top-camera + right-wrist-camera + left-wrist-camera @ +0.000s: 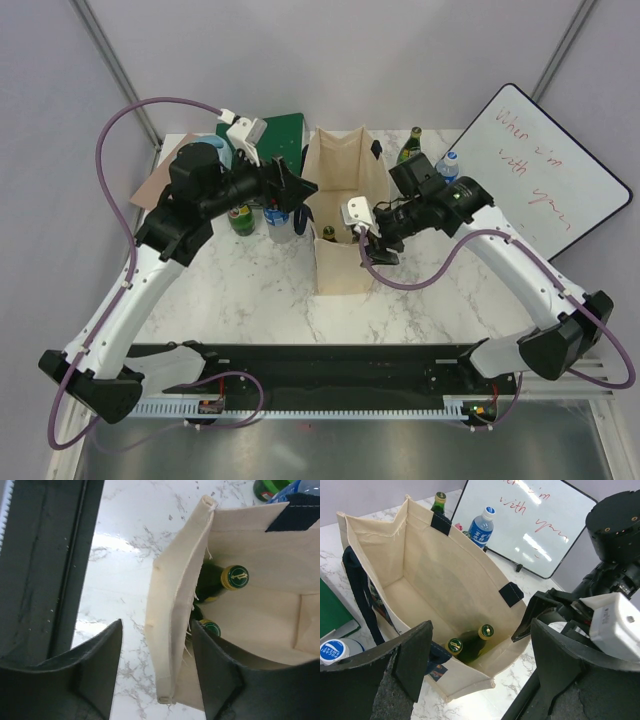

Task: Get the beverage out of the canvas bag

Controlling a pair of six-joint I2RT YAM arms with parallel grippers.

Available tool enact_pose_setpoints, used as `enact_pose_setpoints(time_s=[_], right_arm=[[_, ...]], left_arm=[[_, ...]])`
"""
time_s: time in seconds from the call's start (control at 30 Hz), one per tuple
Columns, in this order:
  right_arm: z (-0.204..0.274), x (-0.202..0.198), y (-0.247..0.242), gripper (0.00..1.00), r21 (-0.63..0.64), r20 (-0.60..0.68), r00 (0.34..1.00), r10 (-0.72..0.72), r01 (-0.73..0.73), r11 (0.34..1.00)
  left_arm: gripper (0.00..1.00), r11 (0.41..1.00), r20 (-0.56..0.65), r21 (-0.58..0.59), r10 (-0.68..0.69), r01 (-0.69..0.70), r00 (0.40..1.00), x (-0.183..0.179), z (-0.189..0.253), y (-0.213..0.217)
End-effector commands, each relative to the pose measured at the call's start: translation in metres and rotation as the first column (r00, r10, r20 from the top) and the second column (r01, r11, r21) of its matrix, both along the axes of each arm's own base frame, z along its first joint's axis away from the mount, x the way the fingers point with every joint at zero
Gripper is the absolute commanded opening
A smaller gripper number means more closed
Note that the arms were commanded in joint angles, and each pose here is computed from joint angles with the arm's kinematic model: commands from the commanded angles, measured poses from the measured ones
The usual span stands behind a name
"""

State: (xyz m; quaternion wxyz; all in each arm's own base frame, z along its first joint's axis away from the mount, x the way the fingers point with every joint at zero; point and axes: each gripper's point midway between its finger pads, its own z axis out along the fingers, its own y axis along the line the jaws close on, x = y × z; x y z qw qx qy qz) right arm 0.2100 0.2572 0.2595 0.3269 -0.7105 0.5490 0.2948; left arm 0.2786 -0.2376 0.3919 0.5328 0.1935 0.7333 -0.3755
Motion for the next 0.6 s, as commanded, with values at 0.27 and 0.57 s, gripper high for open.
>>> enact_pose_setpoints(time_s=[0.27,0.57], right_arm=[[-0.025,-0.032,0.013,0.17,-0.047,0.175,0.984,0.042,-0.034,0.998],[-0.042,-0.029,0.011,0.12,-0.052,0.21,0.978,0.004,0.007,0.999]], left_arm=[[0.85,0.995,0.074,0.057,-0.082,0.078,0.994,0.002,0.005,-0.026],[0.81,0.965,0.05,0.203,-0.182,0.168,0.982,0.012,-0.044,-0.059]])
